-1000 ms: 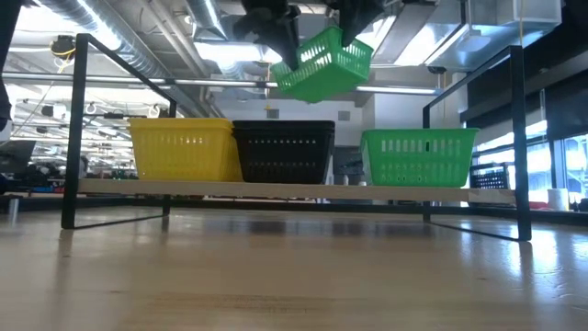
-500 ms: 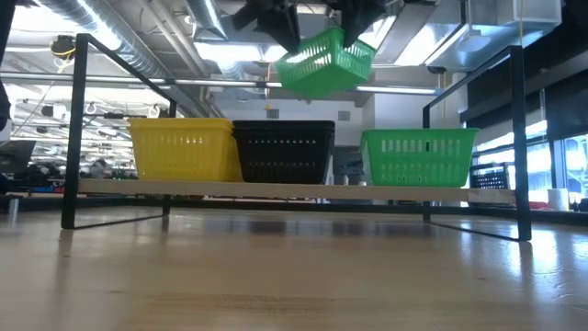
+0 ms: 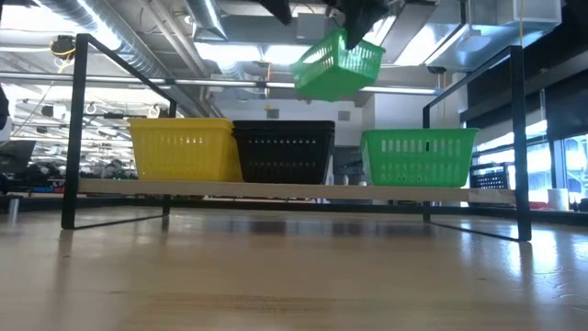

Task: Stack baskets on shelf by color
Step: Stack the top green bin on top of the green bin on the shelf

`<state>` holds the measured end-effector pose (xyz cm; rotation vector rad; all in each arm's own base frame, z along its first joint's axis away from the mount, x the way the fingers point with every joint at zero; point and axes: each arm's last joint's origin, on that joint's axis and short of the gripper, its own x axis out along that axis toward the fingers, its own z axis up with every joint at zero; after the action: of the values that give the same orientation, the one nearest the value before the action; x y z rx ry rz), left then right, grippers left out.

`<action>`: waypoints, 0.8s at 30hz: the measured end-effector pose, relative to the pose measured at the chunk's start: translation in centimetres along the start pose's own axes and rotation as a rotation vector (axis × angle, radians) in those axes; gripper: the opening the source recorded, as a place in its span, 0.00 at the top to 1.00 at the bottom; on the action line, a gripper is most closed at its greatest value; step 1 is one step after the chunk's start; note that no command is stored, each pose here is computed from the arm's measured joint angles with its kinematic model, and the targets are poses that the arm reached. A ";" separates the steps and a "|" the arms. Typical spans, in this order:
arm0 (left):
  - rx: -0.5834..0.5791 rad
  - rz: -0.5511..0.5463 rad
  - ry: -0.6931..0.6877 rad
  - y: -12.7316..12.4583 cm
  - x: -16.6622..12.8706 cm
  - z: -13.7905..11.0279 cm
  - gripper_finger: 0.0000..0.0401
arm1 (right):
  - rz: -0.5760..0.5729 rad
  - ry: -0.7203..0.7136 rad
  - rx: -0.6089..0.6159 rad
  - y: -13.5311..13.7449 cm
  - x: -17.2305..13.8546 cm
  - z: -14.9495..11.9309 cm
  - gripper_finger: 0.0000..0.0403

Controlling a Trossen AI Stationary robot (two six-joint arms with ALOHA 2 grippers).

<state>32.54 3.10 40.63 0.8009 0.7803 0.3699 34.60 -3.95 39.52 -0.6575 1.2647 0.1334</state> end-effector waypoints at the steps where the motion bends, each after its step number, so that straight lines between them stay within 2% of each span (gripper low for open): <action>1: -0.023 0.020 0.008 0.3 -0.6 -0.2 0.79 | -0.004 0.003 0.037 0.0 -0.1 0.0 1.00; 8: -0.182 0.080 -0.030 2.2 -4.2 -1.3 0.79 | 0.007 0.039 0.229 0.5 -1.1 -1.0 1.00; 17: -0.339 0.085 -0.054 3.6 -8.1 -3.4 0.79 | -0.111 -0.012 0.396 2.1 -4.5 -1.5 1.00; 21: -0.386 0.067 -0.028 3.7 -9.0 -4.3 0.79 | -0.131 -0.068 0.546 3.0 -6.4 -2.0 1.00; 24: -0.393 0.041 0.011 3.3 -8.9 -4.7 0.79 | -0.140 -0.110 0.707 3.6 -7.5 -2.3 1.00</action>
<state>23.07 2.51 45.31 0.4471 0.6731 0.5451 28.66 -0.32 44.63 -0.1201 1.0586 -0.3772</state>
